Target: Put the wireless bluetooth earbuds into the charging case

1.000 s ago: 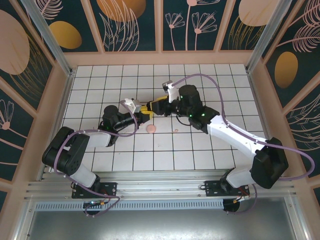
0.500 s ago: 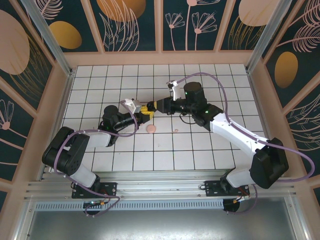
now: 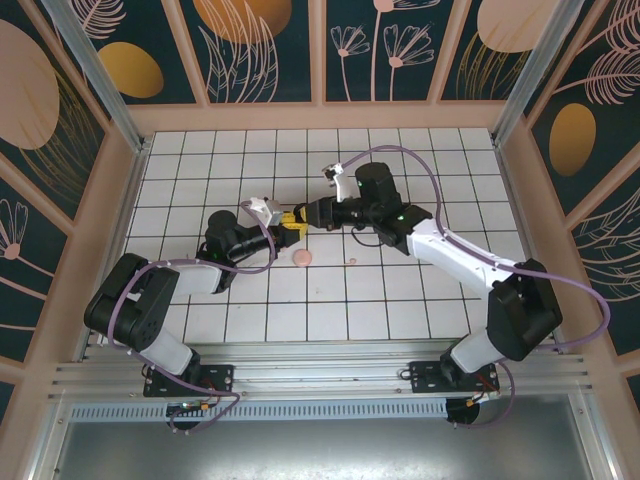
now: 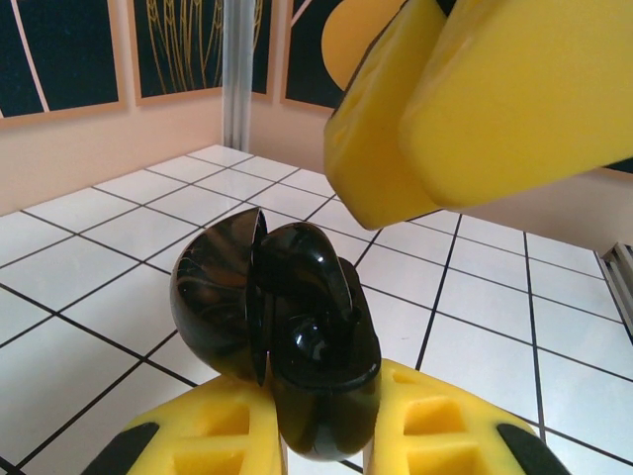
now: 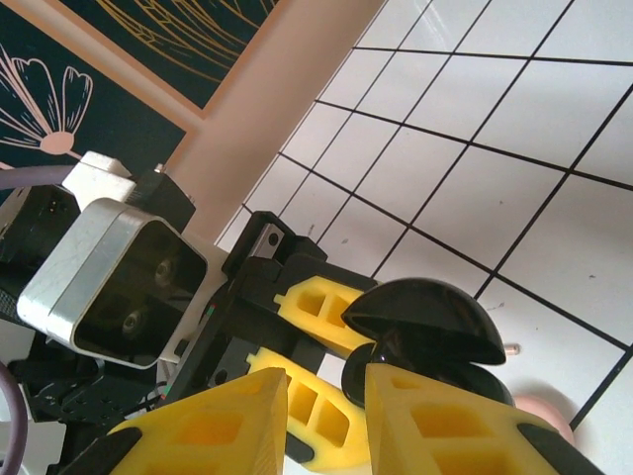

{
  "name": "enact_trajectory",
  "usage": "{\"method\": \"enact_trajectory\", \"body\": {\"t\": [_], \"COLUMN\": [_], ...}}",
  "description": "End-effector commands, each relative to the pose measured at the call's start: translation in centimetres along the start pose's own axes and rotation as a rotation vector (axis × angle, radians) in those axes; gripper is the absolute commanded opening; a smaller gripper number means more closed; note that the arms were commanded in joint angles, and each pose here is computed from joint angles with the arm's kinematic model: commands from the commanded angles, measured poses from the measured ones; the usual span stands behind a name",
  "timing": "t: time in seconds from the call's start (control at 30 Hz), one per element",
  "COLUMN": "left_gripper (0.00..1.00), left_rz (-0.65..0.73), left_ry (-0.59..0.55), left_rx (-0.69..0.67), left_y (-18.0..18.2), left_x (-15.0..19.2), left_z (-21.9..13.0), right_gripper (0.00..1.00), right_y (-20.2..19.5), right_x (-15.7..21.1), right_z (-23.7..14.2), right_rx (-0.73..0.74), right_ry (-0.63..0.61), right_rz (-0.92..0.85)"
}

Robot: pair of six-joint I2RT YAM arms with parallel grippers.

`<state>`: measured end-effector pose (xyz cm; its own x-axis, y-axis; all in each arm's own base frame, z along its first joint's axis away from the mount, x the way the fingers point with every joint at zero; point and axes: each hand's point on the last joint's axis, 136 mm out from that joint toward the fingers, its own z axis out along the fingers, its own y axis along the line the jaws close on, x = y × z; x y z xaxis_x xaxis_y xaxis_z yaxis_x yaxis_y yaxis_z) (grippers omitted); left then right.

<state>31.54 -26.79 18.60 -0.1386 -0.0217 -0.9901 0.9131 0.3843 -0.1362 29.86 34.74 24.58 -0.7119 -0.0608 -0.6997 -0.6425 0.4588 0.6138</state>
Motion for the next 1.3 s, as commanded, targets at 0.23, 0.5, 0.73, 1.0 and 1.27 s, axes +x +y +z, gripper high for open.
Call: {"method": "enact_trajectory", "body": {"t": [0.23, 0.5, 0.73, 1.0, 1.27], "left_gripper": [0.12, 0.11, 0.11, 0.11, 0.10], "left_rz": [0.045, 0.045, 0.064, 0.119, 0.170], "left_ry": [-0.036, -0.028, -0.017, 0.015, 0.038], "left_rx": [0.036, 0.036, 0.096, 0.183, 0.223], "left_y": [-0.7, -0.8, -1.8, -3.9, -4.9], "left_x": [-1.9, -1.9, -1.8, -1.6, -1.2], "left_z": [0.2, 0.2, 0.2, 0.4, 0.6], "right_gripper": [0.28, 0.28, 0.33, 0.46, 0.65], "right_y": [0.5, 0.2, 1.4, 1.2, 0.7], "right_x": [-1.0, -0.8, -2.8, -2.2, 0.9], "right_z": [1.0, 0.9, -3.0, -8.4, -8.5], "right_rx": [-0.032, -0.016, -0.013, -0.066, -0.162], "right_ry": [0.002, 0.022, -0.069, -0.069, 0.100], "right_rz": [-0.029, -0.044, -0.164, -0.490, -0.881]}}
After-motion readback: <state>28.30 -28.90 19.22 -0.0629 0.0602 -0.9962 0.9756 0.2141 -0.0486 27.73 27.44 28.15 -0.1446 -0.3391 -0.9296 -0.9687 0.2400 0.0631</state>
